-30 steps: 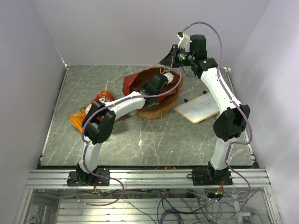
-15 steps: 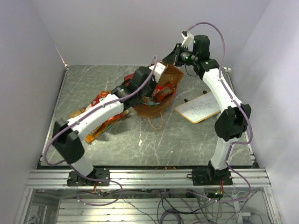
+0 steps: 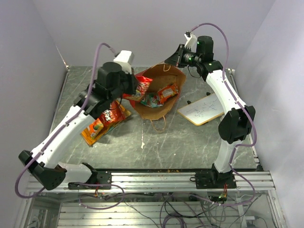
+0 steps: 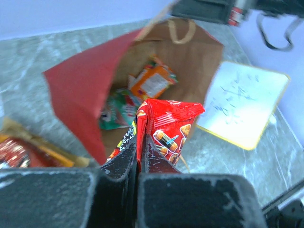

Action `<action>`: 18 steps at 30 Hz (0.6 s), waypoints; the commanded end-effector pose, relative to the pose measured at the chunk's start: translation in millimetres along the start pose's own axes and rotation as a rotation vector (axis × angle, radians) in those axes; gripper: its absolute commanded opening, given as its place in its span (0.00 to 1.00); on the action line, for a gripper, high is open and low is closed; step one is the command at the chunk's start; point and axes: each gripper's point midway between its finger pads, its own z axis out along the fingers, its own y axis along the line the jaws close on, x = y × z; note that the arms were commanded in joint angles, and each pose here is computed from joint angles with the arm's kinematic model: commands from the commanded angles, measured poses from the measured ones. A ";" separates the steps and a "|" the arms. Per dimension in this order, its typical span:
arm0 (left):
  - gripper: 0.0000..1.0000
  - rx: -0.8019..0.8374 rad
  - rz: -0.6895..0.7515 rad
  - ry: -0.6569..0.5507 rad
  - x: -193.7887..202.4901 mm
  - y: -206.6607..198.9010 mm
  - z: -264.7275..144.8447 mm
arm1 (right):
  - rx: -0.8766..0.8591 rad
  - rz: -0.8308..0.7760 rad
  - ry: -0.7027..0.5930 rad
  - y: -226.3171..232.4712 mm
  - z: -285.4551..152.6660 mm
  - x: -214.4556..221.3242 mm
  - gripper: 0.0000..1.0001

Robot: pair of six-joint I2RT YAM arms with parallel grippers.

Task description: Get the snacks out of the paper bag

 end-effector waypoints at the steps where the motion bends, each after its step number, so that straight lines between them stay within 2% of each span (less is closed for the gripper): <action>1: 0.07 -0.251 -0.153 -0.029 -16.7 59.0 -29.2 | 0.002 -0.002 -0.016 -0.2 -6.8 -6.7 0.00; 2: 0.07 -0.340 -0.184 -0.028 -18.7 77.3 -35.9 | 0.003 -0.003 -0.017 0.0 -7.4 -6.7 0.00; 5: 0.07 -0.682 -0.236 0.090 5.8 141.1 -64.9 | 0.009 -0.006 -0.016 -0.4 -9.2 -4.8 0.00; 7: 0.07 -0.829 -0.280 0.174 23.5 172.4 -79.2 | 0.014 -0.008 -0.015 -0.9 -9.8 -4.1 0.00; 11: 0.07 -0.979 -0.419 0.296 64.2 222.2 -100.6 | 0.021 -0.019 -0.017 -1.1 -11.8 -4.7 0.00; 18: 0.07 -1.144 -0.662 0.323 112.5 283.7 -132.8 | 0.040 -0.038 -0.016 -1.8 -17.1 -3.0 0.00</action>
